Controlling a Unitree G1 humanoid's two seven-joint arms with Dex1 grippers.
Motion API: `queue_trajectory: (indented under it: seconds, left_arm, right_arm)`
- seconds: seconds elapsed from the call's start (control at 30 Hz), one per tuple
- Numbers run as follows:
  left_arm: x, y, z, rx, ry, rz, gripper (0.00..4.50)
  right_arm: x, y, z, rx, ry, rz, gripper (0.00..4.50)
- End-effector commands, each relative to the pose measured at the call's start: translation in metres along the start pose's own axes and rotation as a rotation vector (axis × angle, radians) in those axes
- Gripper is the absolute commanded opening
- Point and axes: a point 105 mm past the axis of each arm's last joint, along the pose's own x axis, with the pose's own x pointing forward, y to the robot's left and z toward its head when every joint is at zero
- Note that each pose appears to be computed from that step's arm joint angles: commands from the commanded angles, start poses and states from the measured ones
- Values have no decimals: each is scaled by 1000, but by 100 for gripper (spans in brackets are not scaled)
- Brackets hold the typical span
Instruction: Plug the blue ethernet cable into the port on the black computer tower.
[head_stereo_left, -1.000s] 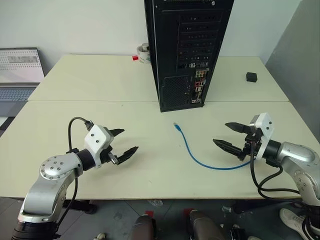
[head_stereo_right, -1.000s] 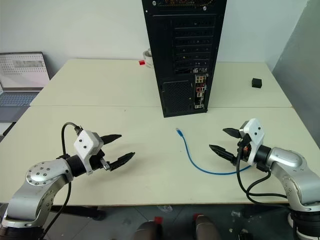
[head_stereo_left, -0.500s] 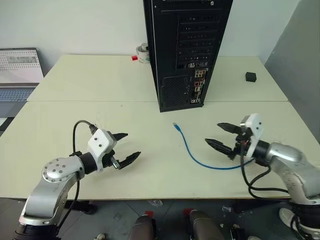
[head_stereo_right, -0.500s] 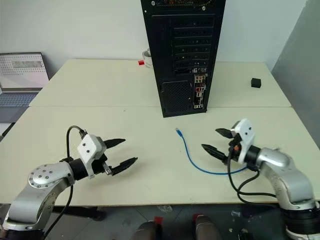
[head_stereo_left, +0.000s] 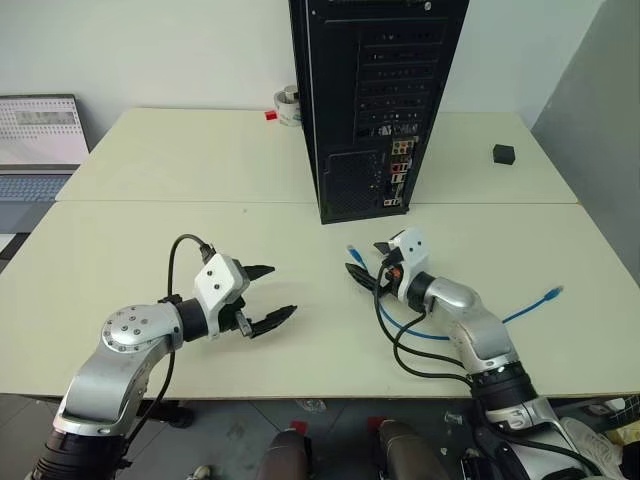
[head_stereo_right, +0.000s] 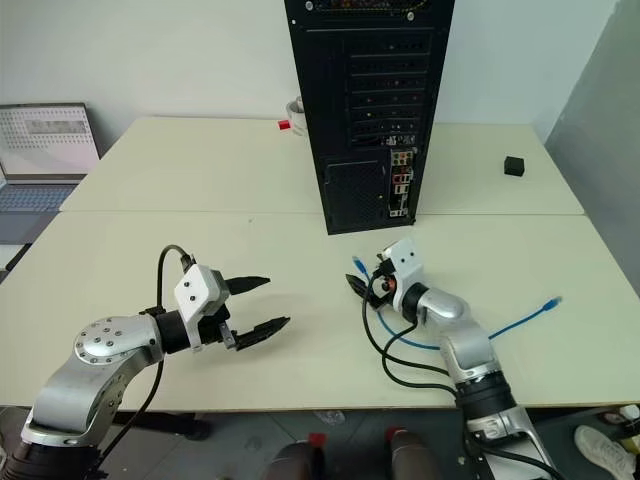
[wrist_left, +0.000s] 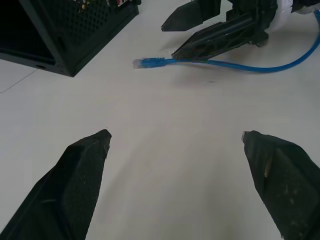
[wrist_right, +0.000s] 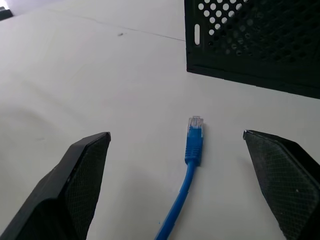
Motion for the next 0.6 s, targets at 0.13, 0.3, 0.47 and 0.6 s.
queue_trajectory:
  seconds: [0.13, 0.3, 0.47, 0.6]
  left_arm:
    - [-3, 5, 6, 30, -13, 25, 450]
    - [-2, 5, 6, 30, -15, 23, 450]
    - [0, 9, 4, 28, -7, 32, 450]
    - [2, 11, 4, 11, -16, 33, 450]
  right_arm:
    - [7, -9, -8, -69, 17, -78, 398]
    - [8, -6, -12, -86, 21, -81, 282]
    - [8, 3, -10, -170, 10, -38, 155]
    - [5, 10, -9, -210, -9, 17, 50]
